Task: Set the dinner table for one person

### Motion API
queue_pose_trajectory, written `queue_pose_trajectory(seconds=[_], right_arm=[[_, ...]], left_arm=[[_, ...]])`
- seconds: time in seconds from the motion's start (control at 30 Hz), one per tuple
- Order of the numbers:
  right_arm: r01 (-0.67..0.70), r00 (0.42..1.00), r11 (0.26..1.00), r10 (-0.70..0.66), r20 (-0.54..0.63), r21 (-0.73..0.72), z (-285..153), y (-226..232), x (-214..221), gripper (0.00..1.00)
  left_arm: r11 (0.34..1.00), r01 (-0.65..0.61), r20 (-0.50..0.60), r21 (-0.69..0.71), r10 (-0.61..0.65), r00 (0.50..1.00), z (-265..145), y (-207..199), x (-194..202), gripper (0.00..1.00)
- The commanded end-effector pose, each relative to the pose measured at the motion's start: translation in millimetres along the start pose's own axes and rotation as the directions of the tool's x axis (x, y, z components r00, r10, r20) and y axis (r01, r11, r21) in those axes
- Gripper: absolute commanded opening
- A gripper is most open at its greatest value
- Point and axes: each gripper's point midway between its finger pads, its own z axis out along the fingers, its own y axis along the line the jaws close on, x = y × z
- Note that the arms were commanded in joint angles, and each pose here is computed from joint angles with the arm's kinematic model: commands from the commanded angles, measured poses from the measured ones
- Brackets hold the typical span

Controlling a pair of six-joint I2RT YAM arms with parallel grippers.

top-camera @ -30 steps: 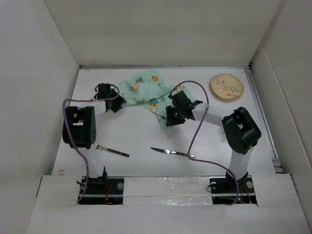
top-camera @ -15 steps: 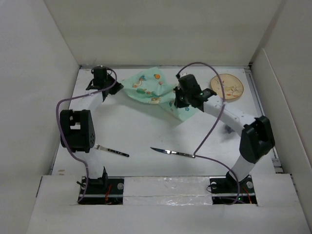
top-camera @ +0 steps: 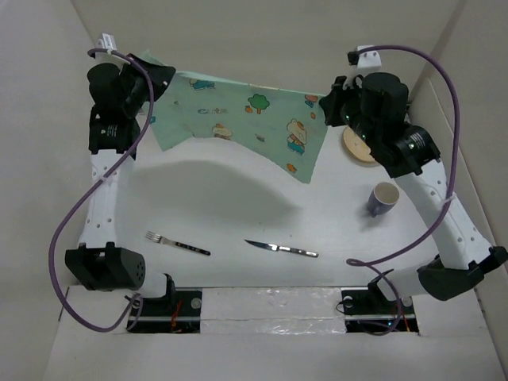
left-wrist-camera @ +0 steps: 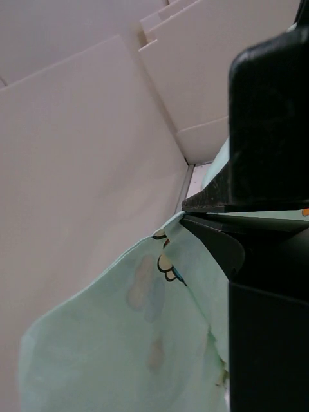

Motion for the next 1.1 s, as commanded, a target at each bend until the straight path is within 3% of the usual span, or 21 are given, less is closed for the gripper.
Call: queue_pose_trajectory(seconds=[0.0,0.17,0.27,0.33,0.47,0.5,0.53,0.6,0.63,0.67,0.73,0.77,0.8,0.83,0.9,0.93,1.07], right_arm=[[0.073,0.997,0.991,-0.072,-0.013,0.115,25.3,-27.8,-3.2,0.00],[0.066,0.998,0.991,-0.068,0.010,0.116,95.0,-36.6,-24.0,0.00],[0.031,0.996,0.994,-0.040,0.080,0.109,125.0,-40.3,-57.6,0.00],[-0.023,0.988,0.996,0.010,0.152,0.083,127.0,-43.9,-82.5,0.00],[-0.030,0.983,0.997,0.018,0.180,0.064,113.6,-43.5,-95.1,0.00],[-0.023,0.985,0.998,0.011,0.174,0.065,111.6,-44.0,-92.1,0.00],[-0.018,0.988,0.997,0.007,0.155,0.074,111.6,-46.3,-84.0,0.00],[-0.010,0.995,0.995,0.001,0.096,0.095,110.7,-53.4,-53.0,0.00],[-0.007,0.997,0.995,0.000,0.076,0.100,109.3,-55.8,-40.5,0.00],[0.008,1.000,0.993,-0.005,-0.023,0.121,119.6,-64.1,7.5,0.00],[0.004,1.000,0.993,-0.001,-0.025,0.116,103.7,-63.0,22.8,0.00],[0.006,0.998,0.992,0.002,-0.058,0.125,103.6,-66.8,43.4,0.00],[-0.008,0.992,0.991,0.025,-0.121,0.137,100.4,-72.4,83.9,0.00],[-0.011,0.987,0.990,0.033,-0.157,0.140,99.2,-74.9,105.8,0.00],[-0.029,0.962,0.985,0.074,-0.263,0.169,96.1,-83.8,169.9,0.00],[-0.028,0.953,0.986,0.076,-0.295,0.164,92.0,-81.7,187.6,0.00],[0.009,0.899,0.975,0.090,-0.428,0.224,83.1,-98.9,258.0,0.00]], left_arm=[[0.998,-0.004,0.040,-0.061,0.006,0.999,12.6,18.9,-14.3,0.00],[0.999,0.019,0.090,-0.047,-0.014,0.996,50.5,14.2,-39.8,0.00],[0.999,0.038,0.128,-0.004,-0.037,0.991,64.1,-4.9,-62.4,0.00],[0.998,0.036,0.170,0.042,-0.043,0.984,61.4,-24.5,-84.5,0.00],[0.999,0.031,0.173,0.024,-0.034,0.984,60.5,-21.0,-84.2,0.00],[1.000,0.002,0.172,0.015,-0.005,0.985,56.7,-21.6,-78.7,0.00],[0.999,0.010,0.120,-0.044,-0.005,0.993,62.6,5.1,-51.4,0.00],[0.999,-0.015,0.145,-0.046,0.021,0.989,40.7,7.7,-45.5,0.00],[0.992,0.012,0.073,-0.126,-0.003,0.997,40.9,50.5,-6.3,0.00],[0.990,0.014,0.092,-0.139,-0.001,0.996,21.8,50.7,-4.0,0.00],[0.973,0.035,0.029,-0.227,-0.029,0.999,9.4,100.1,48.0,0.00],[0.972,0.038,0.037,-0.232,-0.031,0.999,-5.2,102.4,53.7,0.00],[0.968,0.041,0.014,-0.247,-0.038,0.999,-11.5,112.7,71.7,0.00],[0.947,0.050,-0.047,-0.318,-0.069,0.997,-21.6,148.9,109.3,0.00],[0.947,0.061,-0.108,-0.317,-0.100,0.989,-32.4,161.3,141.5,0.00],[0.927,0.073,-0.156,-0.367,-0.139,0.978,-43.7,185.1,170.7,0.00],[0.887,0.108,-0.226,-0.448,-0.230,0.947,-71.9,218.6,220.3,0.00]])
